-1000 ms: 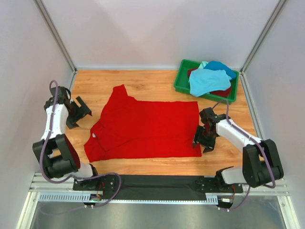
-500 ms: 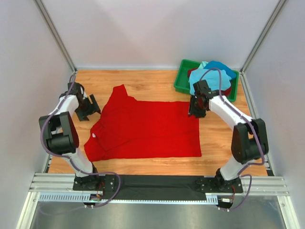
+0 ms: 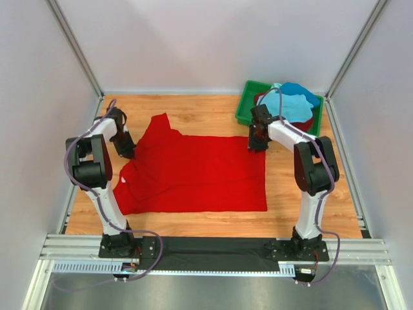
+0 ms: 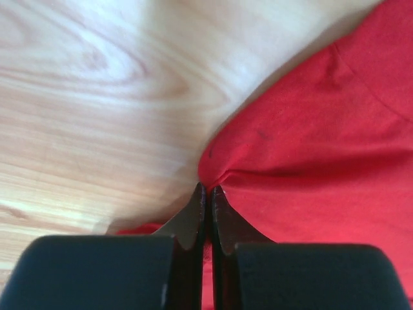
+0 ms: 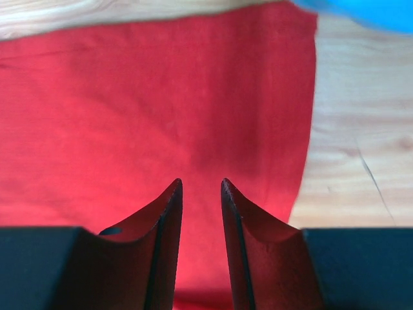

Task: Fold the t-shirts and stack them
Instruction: Fold the tshirt

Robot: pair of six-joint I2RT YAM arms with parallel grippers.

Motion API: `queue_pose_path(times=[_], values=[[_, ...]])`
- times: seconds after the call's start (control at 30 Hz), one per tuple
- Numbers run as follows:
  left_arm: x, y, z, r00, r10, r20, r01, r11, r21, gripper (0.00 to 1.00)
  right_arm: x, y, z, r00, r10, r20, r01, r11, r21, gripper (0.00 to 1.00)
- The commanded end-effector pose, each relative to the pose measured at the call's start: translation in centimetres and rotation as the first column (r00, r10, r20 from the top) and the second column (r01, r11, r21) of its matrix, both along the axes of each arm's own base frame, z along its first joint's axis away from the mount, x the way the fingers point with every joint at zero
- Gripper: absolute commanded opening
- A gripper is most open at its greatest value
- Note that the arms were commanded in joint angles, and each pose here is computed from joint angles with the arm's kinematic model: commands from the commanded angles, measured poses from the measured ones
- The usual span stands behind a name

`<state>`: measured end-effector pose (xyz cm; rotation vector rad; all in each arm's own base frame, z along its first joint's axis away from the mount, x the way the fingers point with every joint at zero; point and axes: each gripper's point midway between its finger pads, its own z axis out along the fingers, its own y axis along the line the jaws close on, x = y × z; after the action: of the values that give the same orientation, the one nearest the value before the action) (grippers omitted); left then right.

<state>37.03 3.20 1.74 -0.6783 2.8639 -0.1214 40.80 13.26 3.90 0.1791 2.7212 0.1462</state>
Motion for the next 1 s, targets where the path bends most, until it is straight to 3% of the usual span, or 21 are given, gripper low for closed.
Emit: queue_pose_path(times=[0.0,0.37,0.47,0.5,0.63,0.73,0.77,0.8,0.83,0.9,0.97], values=[[1.3,2.0,-0.2,0.999,0.032,-0.016,-0.031,0.996,0.090,0.00,3.4,1.2,0.3,0.995,0.033,0.090,-0.033,0.999,-0.001,0.32],[5.1,5.1,1.7,0.996,0.069,0.052,-0.078,0.976,0.204,0.00,8.0,4.5,-0.9,0.996,0.067,0.063,-0.063,0.996,-0.057,0.34],[4.9,6.3,4.2,0.992,0.108,0.071,-0.123,0.957,0.265,0.28,8.9,4.7,1.5,0.993,0.083,0.088,-0.078,0.995,-0.068,0.39],[4.7,6.4,6.1,0.987,0.121,0.106,-0.146,0.952,0.270,0.49,8.8,4.6,2.8,0.992,0.087,0.087,-0.080,0.994,-0.079,0.41],[0.9,6.1,10.2,0.973,0.171,0.152,-0.209,0.935,0.288,0.82,5.6,3.2,8.3,0.996,0.076,0.057,-0.069,0.992,-0.108,0.58],[-3.4,5.6,11.9,0.966,0.204,0.158,-0.243,0.926,0.290,0.84,1.8,2.9,9.5,0.997,0.076,0.009,-0.076,0.995,-0.069,0.64],[-5.1,5.2,11.2,0.970,0.208,0.128,-0.237,0.928,0.286,0.82,-1.3,2.7,9.5,0.996,0.083,-0.032,-0.084,0.996,-0.028,0.65],[-6.1,4.8,12.4,0.963,0.218,0.162,-0.255,0.928,0.270,0.72,-2.4,3.1,9.6,0.994,0.102,-0.029,-0.101,0.995,0.006,0.65],[-7.5,4.2,12.3,0.965,0.223,0.139,-0.252,0.935,0.251,0.65,-5.7,3.4,7.6,0.984,0.137,-0.112,-0.132,0.990,0.049,0.65],[-10.1,3.0,11.5,0.963,0.239,0.123,-0.260,0.943,0.210,0.51,-8.2,3.9,9.0,0.981,0.182,-0.073,-0.174,0.979,0.108,0.64],[-11.7,0.4,9.8,0.972,0.217,0.086,-0.224,0.971,0.089,0.47,-12.1,4.3,8.5,0.969,0.227,-0.096,-0.207,0.960,0.187,0.63]])
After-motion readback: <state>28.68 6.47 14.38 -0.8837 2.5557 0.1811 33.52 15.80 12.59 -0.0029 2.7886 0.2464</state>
